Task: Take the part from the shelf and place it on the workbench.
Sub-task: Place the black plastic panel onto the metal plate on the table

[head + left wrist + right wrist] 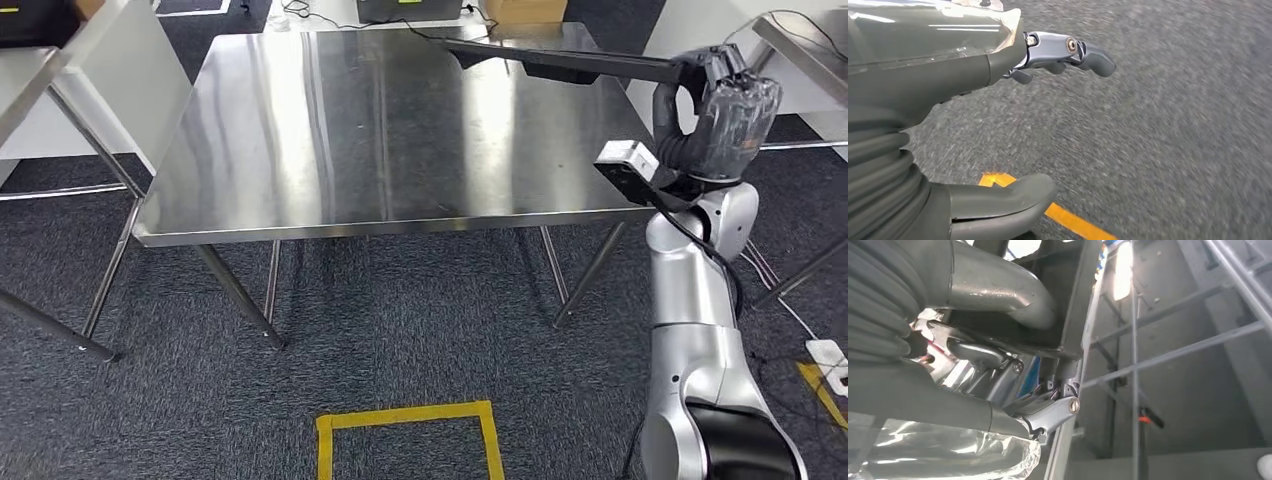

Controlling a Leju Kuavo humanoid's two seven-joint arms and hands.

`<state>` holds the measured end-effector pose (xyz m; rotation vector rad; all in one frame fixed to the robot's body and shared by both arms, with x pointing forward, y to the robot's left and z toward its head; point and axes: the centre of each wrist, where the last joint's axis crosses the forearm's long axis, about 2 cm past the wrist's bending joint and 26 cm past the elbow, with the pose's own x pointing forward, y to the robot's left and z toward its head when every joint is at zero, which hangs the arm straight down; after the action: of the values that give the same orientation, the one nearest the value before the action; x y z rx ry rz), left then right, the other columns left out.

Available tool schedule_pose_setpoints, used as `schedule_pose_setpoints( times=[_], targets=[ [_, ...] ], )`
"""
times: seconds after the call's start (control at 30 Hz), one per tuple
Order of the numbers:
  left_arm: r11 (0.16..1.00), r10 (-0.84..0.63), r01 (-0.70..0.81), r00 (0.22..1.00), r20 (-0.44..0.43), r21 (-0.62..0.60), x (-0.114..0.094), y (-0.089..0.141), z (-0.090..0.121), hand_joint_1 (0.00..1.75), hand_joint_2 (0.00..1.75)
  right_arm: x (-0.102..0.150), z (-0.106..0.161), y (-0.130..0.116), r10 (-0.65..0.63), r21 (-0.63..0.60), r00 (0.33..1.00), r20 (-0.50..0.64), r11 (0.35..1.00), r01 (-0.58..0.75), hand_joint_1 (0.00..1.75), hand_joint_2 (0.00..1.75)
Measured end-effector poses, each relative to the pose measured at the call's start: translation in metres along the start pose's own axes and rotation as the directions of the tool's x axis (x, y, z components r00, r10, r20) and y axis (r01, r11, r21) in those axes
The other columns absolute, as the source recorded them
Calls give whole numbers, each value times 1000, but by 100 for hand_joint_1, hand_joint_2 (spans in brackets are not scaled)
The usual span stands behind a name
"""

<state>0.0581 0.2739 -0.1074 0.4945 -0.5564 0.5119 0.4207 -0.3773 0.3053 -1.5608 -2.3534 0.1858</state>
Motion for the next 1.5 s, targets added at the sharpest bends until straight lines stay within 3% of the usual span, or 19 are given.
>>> schedule_pose_setpoints(
  times=[0.23,0.83,1.5],
  targets=[
    [1000,0,0,1000,-12,2,-5,3,1,0,175,6,2,14,-9,24,1000,-10,1000,10,175,175],
    [1000,-5,4,1000,-6,-19,-6,2,3,0,175,6,-4,21,-13,37,998,-66,999,16,175,175],
    [999,-17,17,1000,-10,-30,-5,2,2,0,175,3,3,21,5,128,1000,-9,992,-3,175,175]
  ],
)
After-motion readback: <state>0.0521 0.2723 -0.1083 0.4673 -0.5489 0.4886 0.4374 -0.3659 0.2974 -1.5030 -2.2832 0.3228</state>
